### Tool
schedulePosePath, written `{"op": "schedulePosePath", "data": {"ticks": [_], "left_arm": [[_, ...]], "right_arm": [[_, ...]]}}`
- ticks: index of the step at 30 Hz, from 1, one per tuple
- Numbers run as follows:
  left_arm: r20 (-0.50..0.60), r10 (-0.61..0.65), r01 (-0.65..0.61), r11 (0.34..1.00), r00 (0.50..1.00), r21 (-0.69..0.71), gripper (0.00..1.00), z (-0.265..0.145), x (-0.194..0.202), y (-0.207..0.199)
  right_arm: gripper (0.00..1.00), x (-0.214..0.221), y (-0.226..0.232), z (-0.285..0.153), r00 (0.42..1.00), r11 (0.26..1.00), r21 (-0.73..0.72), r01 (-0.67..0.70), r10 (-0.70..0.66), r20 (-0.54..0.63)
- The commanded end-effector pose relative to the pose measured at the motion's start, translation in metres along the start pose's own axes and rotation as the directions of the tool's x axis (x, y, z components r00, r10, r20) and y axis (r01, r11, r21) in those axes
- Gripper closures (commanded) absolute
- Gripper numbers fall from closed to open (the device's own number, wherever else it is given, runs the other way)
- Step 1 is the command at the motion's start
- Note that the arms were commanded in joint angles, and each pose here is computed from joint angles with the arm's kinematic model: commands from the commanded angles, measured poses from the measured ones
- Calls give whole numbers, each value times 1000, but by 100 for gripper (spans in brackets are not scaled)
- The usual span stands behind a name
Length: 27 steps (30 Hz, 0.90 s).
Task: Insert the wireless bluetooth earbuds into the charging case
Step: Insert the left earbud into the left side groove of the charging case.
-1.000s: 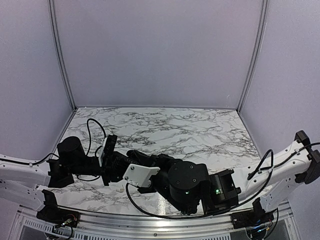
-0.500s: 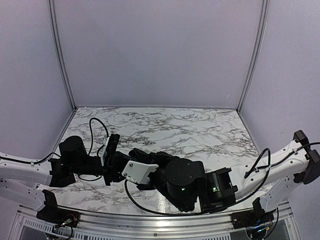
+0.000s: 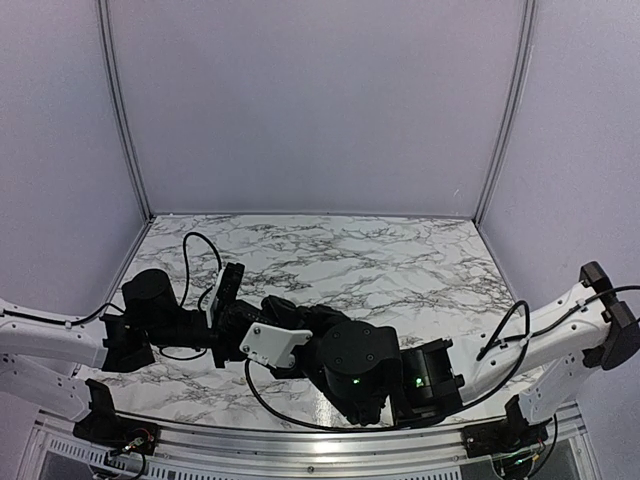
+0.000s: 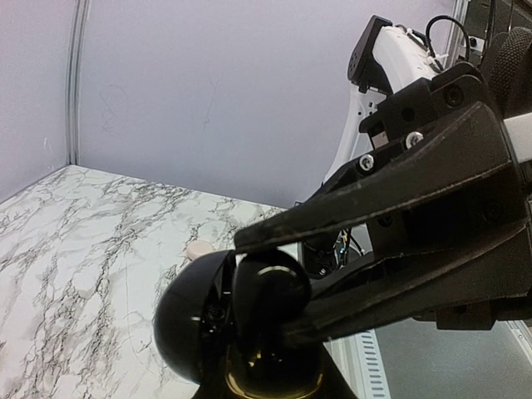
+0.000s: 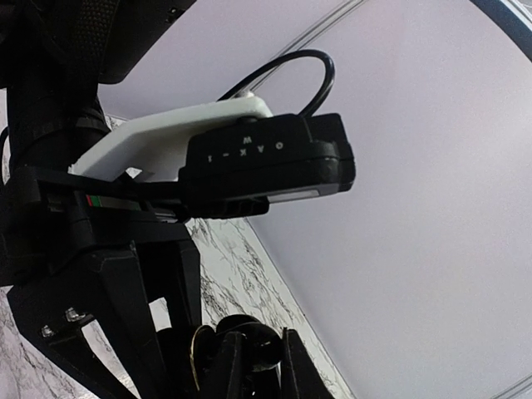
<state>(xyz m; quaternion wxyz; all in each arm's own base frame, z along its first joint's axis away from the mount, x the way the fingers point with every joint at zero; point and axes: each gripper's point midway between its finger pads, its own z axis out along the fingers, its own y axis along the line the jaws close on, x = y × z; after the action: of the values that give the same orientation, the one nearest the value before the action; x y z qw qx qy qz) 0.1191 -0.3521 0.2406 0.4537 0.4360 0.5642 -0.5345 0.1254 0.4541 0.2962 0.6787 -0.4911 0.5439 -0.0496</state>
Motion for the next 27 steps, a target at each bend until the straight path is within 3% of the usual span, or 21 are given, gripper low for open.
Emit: {"op": "schedulePosePath", "data": {"ticks": [1, 27], "left_arm": [[75, 24, -25, 1000, 997, 15, 100, 3, -26, -4], [110, 31, -27, 999, 994, -34, 100, -5, -34, 6]], "right_arm": [[92, -7, -9, 1, 999, 999, 22, -40, 40, 12], [77, 1, 1, -7, 998, 997, -39, -61, 61, 4]]}}
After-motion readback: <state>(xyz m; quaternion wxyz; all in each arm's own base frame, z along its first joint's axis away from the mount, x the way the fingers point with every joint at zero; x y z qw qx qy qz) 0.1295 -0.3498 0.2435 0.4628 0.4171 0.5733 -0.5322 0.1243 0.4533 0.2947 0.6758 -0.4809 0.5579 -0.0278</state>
